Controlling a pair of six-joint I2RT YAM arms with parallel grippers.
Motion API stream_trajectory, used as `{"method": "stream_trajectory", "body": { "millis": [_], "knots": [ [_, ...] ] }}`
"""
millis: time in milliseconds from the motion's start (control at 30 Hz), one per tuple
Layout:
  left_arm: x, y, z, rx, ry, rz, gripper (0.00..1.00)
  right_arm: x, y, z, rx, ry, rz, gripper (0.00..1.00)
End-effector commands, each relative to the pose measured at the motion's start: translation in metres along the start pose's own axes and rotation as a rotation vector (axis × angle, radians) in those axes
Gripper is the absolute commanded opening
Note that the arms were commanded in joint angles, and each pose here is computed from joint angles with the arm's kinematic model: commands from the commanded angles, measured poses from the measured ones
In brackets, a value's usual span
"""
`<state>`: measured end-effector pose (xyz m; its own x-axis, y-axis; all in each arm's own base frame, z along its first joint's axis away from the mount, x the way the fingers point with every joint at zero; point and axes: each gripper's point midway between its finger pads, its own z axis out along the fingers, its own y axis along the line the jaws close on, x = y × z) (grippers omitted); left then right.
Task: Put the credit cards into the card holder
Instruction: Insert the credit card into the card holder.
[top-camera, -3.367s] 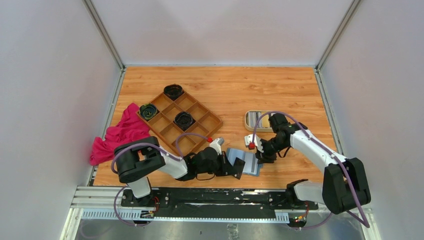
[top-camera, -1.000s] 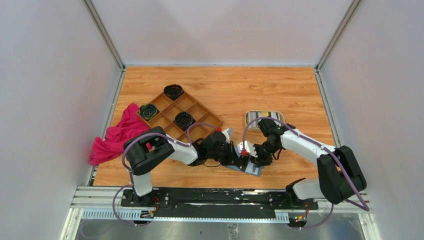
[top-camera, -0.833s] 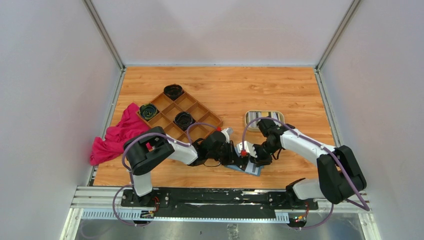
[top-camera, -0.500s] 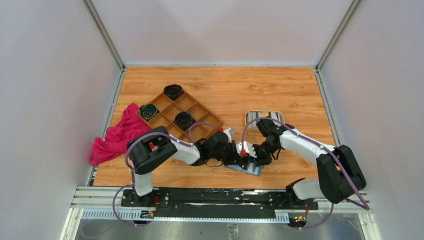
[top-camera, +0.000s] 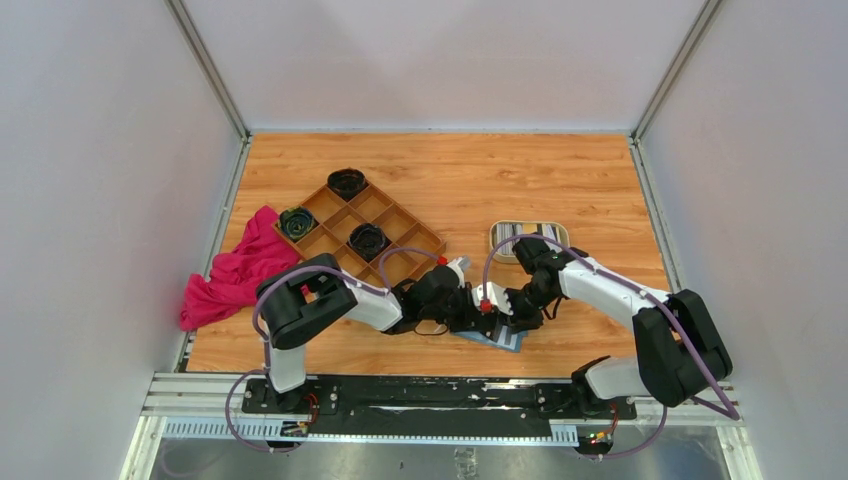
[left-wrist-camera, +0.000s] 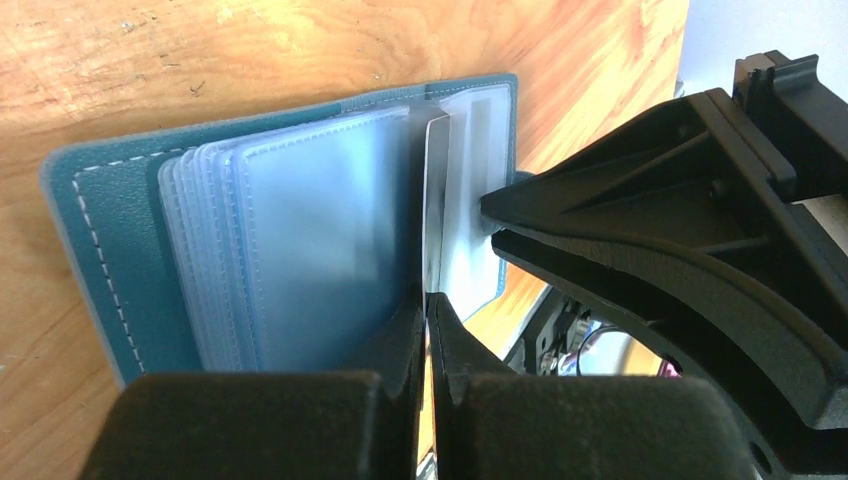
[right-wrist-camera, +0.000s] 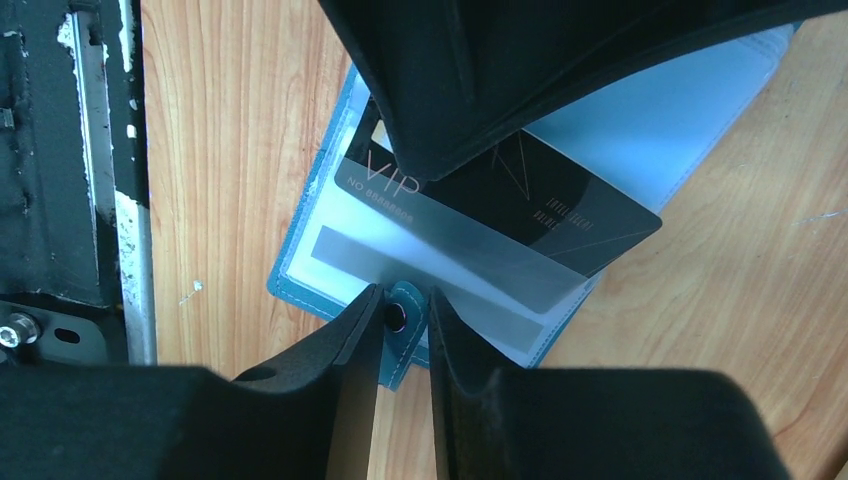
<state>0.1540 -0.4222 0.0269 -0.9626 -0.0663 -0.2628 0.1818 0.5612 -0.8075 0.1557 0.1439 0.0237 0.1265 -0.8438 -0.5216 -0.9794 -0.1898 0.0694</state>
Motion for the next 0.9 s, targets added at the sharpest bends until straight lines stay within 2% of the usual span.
{"method": "stream_trajectory", "body": {
  "millis": [0,100,167,333,667,867],
  "knots": [
    [0.017,0.028,0.006,-0.093,0.037,0.000,0.00,-0.002,0.009,0.000,-0.027,0.010,0.054,0.28],
    [0.017,0.029,0.005,-0.097,0.035,-0.001,0.03,-0.014,0.002,-0.011,0.023,-0.037,0.063,0.32],
    [0.018,0.031,0.005,-0.101,0.036,-0.001,0.08,-0.022,-0.002,-0.018,0.051,-0.078,0.067,0.34],
    [0.018,0.032,0.005,-0.103,0.039,-0.002,0.18,-0.039,-0.007,-0.030,0.090,-0.169,0.061,0.33],
    [0.019,0.032,0.000,-0.102,0.033,0.001,0.37,-0.058,-0.053,-0.032,0.245,-0.252,0.045,0.02],
    [0.019,0.031,0.000,-0.099,0.033,0.002,0.43,-0.066,-0.065,-0.026,0.253,-0.273,0.128,0.00]
  ]
}}
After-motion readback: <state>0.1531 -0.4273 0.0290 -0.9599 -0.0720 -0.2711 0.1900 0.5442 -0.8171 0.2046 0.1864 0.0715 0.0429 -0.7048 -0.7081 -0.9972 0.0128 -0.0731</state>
